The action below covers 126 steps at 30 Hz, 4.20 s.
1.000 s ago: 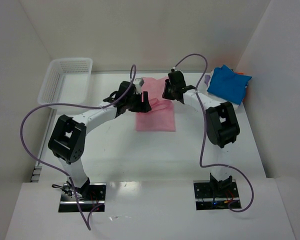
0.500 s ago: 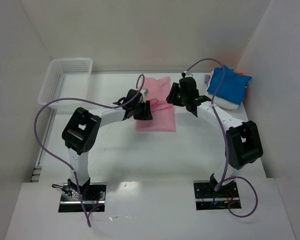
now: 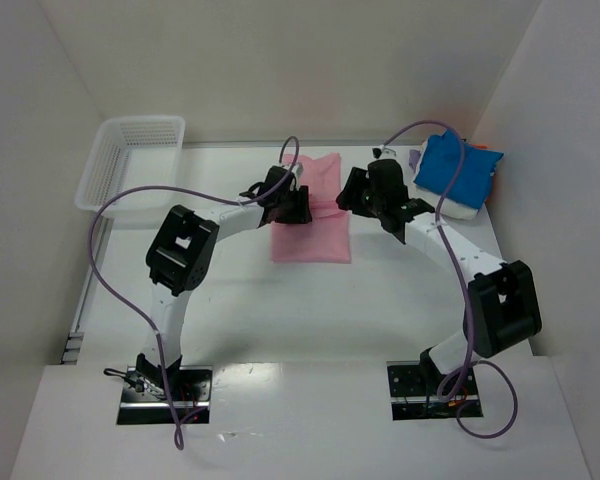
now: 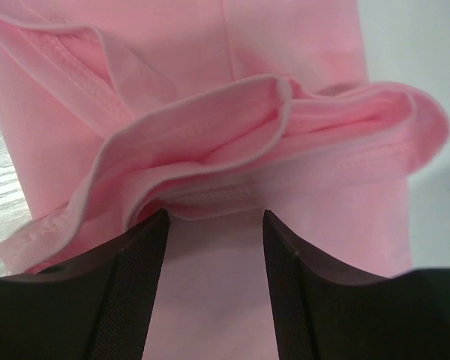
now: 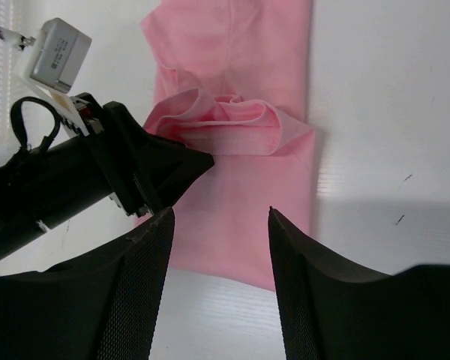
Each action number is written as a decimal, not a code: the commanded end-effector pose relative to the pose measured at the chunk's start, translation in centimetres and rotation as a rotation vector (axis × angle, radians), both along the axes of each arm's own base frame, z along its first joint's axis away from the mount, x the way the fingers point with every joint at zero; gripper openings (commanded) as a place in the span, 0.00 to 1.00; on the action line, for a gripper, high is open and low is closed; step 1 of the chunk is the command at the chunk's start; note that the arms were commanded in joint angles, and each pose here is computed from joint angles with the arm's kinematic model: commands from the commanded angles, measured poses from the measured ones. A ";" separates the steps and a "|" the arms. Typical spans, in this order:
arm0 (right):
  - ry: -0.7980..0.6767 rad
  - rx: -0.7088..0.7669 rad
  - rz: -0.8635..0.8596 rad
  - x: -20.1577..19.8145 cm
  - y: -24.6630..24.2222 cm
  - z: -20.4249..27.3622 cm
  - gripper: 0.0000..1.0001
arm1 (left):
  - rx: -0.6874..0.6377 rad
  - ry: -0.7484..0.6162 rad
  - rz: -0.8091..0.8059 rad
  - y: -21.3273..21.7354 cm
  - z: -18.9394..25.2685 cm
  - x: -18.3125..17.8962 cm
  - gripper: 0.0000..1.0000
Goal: Fold and stack the t-shirts
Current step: Fold the folded rectangular tshirt in 1/3 of the way, then grab one side of the 2/3 rectangular tshirt with both arms
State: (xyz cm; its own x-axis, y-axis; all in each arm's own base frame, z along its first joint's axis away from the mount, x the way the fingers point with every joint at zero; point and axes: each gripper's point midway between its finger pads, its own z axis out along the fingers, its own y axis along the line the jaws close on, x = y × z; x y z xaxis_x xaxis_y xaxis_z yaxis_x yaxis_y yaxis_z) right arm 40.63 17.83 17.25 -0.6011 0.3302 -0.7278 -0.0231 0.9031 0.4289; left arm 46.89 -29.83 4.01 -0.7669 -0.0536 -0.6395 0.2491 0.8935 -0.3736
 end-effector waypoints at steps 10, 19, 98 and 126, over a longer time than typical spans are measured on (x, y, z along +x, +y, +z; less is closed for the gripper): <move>-0.058 0.027 -0.044 -1.2 -2.3 2.2 0.60 | 0.016 -0.199 0.154 1.8 4.6 6.5 0.66; -0.027 0.055 0.001 -2.1 -1.5 0.8 0.60 | 0.001 -0.296 0.143 1.3 8.5 8.1 0.71; -0.024 -0.034 0.006 3.6 -2.1 -0.5 0.65 | -0.052 -0.212 0.119 10.2 12.1 -2.1 0.76; 0.238 0.069 0.079 -4.8 -1.4 -11.7 0.65 | -0.104 0.130 0.008 7.5 0.3 -9.8 0.78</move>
